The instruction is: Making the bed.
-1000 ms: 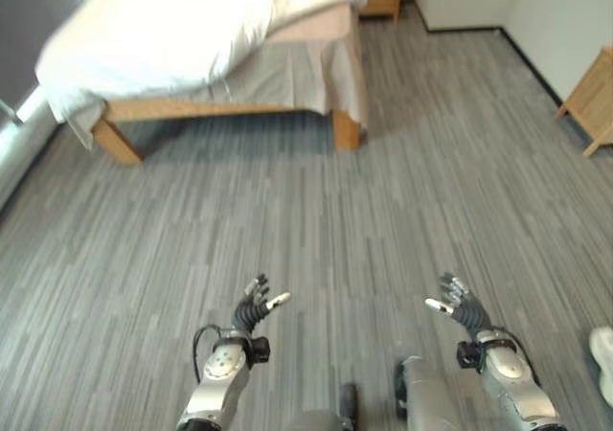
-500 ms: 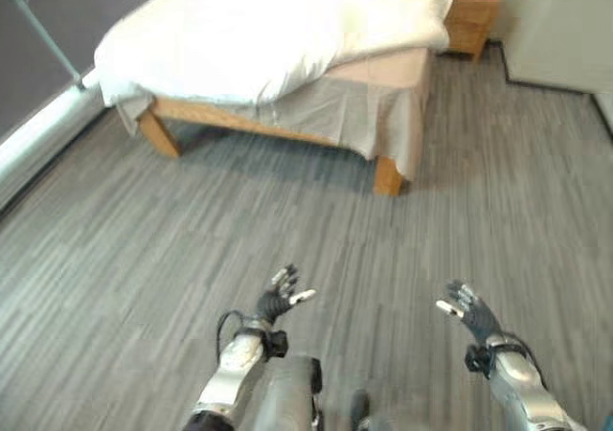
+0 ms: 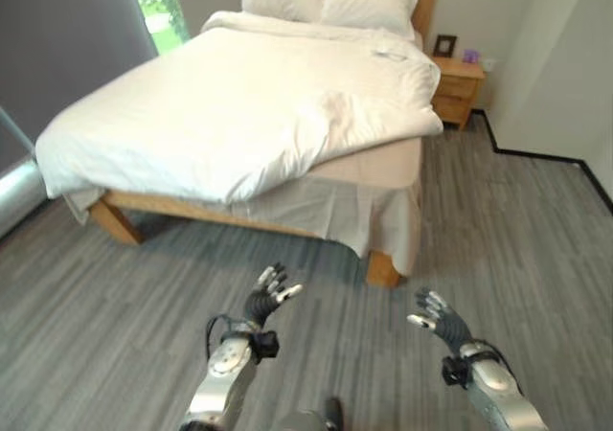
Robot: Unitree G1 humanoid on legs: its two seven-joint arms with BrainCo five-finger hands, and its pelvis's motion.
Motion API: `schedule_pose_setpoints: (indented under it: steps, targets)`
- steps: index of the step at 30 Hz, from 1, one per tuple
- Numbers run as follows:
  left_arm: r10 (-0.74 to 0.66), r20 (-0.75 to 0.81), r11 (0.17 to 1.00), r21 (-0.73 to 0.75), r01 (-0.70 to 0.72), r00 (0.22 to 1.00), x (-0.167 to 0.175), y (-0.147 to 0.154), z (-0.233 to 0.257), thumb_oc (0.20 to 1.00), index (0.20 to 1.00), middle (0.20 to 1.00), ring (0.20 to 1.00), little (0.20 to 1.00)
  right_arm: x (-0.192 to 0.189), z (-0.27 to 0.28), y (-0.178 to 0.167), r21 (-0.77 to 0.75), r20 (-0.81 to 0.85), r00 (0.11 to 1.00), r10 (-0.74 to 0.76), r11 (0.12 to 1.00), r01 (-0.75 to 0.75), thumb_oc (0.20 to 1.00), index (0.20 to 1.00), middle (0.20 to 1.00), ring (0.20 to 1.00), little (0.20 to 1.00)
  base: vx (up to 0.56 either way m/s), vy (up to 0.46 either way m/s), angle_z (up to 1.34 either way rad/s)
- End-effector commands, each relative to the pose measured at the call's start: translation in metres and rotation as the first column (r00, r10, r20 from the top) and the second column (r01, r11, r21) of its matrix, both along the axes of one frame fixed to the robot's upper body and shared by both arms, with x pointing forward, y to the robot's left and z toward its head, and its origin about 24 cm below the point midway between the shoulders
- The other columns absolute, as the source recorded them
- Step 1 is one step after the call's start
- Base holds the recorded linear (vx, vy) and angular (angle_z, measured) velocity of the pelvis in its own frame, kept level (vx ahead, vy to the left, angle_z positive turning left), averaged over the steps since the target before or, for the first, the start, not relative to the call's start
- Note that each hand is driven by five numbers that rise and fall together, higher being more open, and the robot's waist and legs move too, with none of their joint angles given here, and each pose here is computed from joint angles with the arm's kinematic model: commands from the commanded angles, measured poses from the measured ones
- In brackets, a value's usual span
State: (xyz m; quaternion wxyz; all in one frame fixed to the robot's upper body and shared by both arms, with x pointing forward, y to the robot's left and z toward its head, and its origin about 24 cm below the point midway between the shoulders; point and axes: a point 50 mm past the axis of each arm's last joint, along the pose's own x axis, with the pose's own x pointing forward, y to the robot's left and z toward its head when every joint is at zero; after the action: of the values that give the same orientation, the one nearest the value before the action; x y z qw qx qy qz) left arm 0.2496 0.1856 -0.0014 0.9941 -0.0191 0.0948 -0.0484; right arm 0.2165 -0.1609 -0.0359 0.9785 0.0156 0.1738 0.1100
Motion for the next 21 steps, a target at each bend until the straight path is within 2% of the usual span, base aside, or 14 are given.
schedule_pose_setpoints:
  steps: [1, 4, 8, 12, 14, 15, 16, 18, 19, 20, 21]
  targets:
    - [-0.043, 0.153, 0.997, 0.069, 0.033, 0.987, 0.006, 0.016, 0.032, 1.0, 1.0, 1.0, 1.0, 1.0, 0.031, 0.036, -0.015, 0.006, 0.176, 0.984, -0.027, 1.0, 0.027, 1.0, 1.0, 1.0, 1.0, 1.0, 0.81, -0.305, 1.25]
    - [-0.032, 0.147, 0.999, 0.028, 0.028, 0.989, 0.011, 0.01, 0.027, 1.0, 1.0, 1.0, 1.0, 1.0, 0.03, 0.044, -0.03, -0.059, 0.221, 0.974, -0.058, 0.996, 0.072, 1.0, 1.0, 1.0, 1.0, 1.0, 0.66, -0.254, 1.19]
    - [-0.061, 0.185, 0.997, 0.061, 0.05, 0.981, 0.014, 0.003, 0.033, 1.0, 1.0, 1.0, 1.0, 1.0, 0.034, 0.059, -0.051, -0.131, 0.294, 0.952, -0.087, 0.983, 0.13, 1.0, 1.0, 1.0, 1.0, 1.0, 0.45, -0.235, 1.23]
    - [-0.047, 0.148, 0.999, -0.02, 0.05, 0.988, 0.007, 0.005, 0.024, 1.0, 1.0, 1.0, 1.0, 1.0, 0.053, 0.105, -0.069, -0.207, 0.459, 0.886, -0.067, 0.962, 0.18, 1.0, 1.0, 1.0, 1.0, 1.0, 0.3, -0.282, 0.51]
    - [-0.055, 0.123, 0.996, -0.064, 0.063, 0.991, 0.001, 0.005, 0.02, 1.0, 1.0, 1.0, 1.0, 1.0, 0.064, 0.156, -0.095, -0.264, 0.6, 0.799, -0.05, 0.93, 0.257, 1.0, 1.0, 1.0, 1.0, 1.0, 0.26, -0.4, 0.19]
    - [-0.055, 0.124, 0.996, -0.064, 0.063, 0.991, 0.001, 0.006, 0.02, 1.0, 1.0, 1.0, 1.0, 1.0, 0.065, 0.156, -0.095, -0.264, 0.601, 0.798, -0.05, 0.93, 0.257, 1.0, 1.0, 1.0, 1.0, 1.0, 0.4, -0.404, 0.53]
    - [-0.091, 0.088, 0.991, -0.087, 0.099, 0.992, -0.006, 0.001, 0.013, 1.0, 1.0, 1.0, 1.0, 1.0, 0.075, 0.213, -0.117, -0.428, 0.681, 0.73, 0.064, 0.843, 0.325, 1.0, 1.0, 1.0, 1.0, 1.0, 0.33, -0.166, 0.54]
    - [-0.118, 0.062, 0.985, -0.118, 0.125, 0.991, -0.013, -0.003, 0.007, 1.0, 1.0, 1.0, 1.0, 1.0, 0.08, 0.243, -0.127, -0.537, 0.692, 0.708, 0.144, 0.757, 0.371, 1.0, 1.0, 1.0, 1.0, 1.0, 0.31, -0.083, 0.12]
    - [-0.116, 0.062, 0.985, -0.121, 0.123, 0.991, -0.013, -0.003, 0.007, 1.0, 1.0, 1.0, 1.0, 1.0, 0.081, 0.243, -0.126, -0.539, 0.691, 0.708, 0.147, 0.757, 0.37, 1.0, 1.0, 1.0, 1.0, 1.0, 0.29, 0.029, -0.29]
    - [-0.141, 0.025, 0.984, -0.107, 0.143, 0.99, -0.025, -0.008, -0.003, 1.0, 1.0, 1.0, 1.0, 1.0, 0.095, 0.278, -0.141, -0.61, 0.71, 0.681, 0.18, 0.641, 0.466, 1.0, 1.0, 1.0, 1.0, 1.0, 0.24, 0.032, -0.34]
    - [-0.174, -0.014, 0.975, -0.144, 0.171, 0.985, -0.031, -0.01, -0.009, 1.0, 1.0, 1.0, 1.0, 1.0, 0.101, 0.28, -0.144, -0.662, 0.651, 0.734, 0.192, 0.617, 0.426, 1.0, 1.0, 1.0, 1.0, 1.0, 0.23, 0.03, -0.26]
